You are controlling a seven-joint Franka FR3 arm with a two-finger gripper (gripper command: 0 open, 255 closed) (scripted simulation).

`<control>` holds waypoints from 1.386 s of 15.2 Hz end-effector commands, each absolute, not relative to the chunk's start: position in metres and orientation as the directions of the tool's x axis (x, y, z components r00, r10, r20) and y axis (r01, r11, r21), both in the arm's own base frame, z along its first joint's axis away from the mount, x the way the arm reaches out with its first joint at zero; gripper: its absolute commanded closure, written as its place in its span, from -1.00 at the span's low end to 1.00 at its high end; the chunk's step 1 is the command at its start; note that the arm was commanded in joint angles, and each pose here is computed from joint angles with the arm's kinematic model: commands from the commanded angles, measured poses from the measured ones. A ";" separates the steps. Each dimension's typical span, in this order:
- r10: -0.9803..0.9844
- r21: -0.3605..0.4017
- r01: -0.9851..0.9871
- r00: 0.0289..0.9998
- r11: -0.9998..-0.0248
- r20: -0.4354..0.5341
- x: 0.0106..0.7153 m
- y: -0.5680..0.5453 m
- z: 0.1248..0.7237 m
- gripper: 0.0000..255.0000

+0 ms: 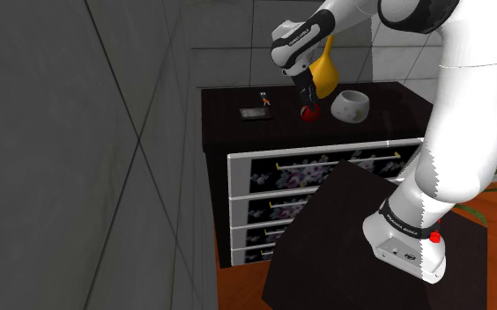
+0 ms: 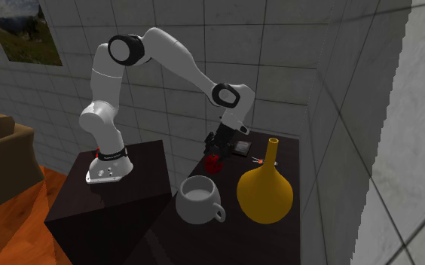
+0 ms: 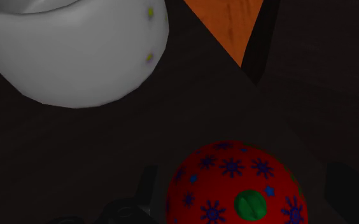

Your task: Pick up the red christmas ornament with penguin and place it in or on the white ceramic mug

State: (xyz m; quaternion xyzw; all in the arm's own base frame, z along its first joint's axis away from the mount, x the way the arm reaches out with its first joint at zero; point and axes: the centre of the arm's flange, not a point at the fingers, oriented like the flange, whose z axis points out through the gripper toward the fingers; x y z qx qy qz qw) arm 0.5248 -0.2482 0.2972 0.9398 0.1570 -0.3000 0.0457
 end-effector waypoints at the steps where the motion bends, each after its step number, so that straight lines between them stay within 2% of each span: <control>1: 0.268 -0.008 0.323 0.771 -0.946 -0.578 0.525 -0.248 0.297 -1.00; 5: 0.268 -0.008 0.323 0.771 -0.947 -0.578 0.525 -0.248 0.297 -1.00; 6: 0.268 -0.008 0.323 0.771 -0.947 -0.578 0.525 -0.248 0.297 1.00; 15: 0.268 -0.008 0.323 0.771 -0.946 -0.578 0.525 -0.248 0.297 1.00; 21: 0.268 -0.008 0.323 0.771 -0.947 -0.578 0.524 -0.248 0.328 1.00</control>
